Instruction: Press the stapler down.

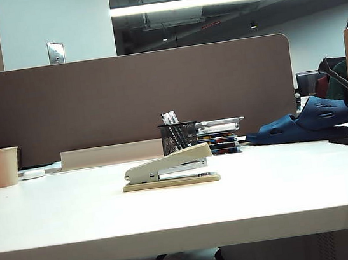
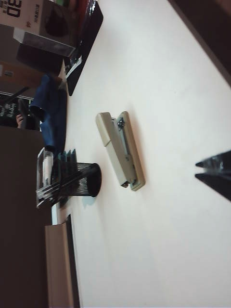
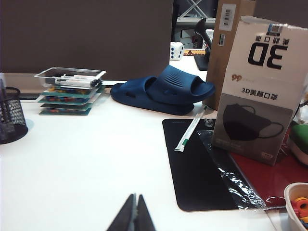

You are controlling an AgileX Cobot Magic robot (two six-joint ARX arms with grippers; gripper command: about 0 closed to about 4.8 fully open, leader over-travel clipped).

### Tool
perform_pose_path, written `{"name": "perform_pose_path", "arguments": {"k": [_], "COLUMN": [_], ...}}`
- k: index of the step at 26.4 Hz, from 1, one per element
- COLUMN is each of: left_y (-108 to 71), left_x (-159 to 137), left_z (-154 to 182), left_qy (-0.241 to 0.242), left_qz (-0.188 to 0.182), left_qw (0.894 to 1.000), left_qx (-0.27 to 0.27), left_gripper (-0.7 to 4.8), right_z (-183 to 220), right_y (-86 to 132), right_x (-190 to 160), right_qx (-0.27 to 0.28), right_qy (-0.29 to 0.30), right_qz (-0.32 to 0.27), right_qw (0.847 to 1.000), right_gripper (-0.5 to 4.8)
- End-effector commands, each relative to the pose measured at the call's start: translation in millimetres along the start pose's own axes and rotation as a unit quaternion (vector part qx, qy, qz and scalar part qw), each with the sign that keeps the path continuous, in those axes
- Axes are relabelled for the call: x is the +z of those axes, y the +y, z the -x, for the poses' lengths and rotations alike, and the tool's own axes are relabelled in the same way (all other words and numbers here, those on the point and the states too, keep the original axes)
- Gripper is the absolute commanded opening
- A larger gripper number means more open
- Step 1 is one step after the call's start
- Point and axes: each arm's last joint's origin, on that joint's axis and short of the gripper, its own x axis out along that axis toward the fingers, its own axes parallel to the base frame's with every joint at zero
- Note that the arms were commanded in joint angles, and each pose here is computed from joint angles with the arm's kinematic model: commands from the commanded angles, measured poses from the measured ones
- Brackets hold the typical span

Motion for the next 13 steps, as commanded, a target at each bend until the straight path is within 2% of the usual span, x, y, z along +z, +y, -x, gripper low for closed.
{"name": "perform_pose_path", "arguments": {"k": [1, 4, 13], "left_y": [-0.3, -0.4, -0.4], "left_x": [-3.0, -6.1, -6.7], "left_z": [0.2, 0.4, 0.4], "left_qy": [0.017, 0.032, 0.034], "left_qz": [0.010, 0.019, 0.021], "left_qw": [1.000, 0.999, 0.999], "left_qx": [-0.004, -0.004, -0.003], "left_gripper": [-0.06, -0.06, -0.06], "right_z": [4.5, 4.9, -21.1], "right_y": [0.6, 1.4, 4.8], "right_x": [9.6, 21.8, 59.9], "right_qx": [0.011, 0.030, 0.110], "right_qy": [0.002, 0.019, 0.077], "right_qz": [-0.001, -0.002, -0.007], "right_qw": [1.000, 0.999, 0.991], "right_gripper": [-0.09, -0.09, -0.09]}}
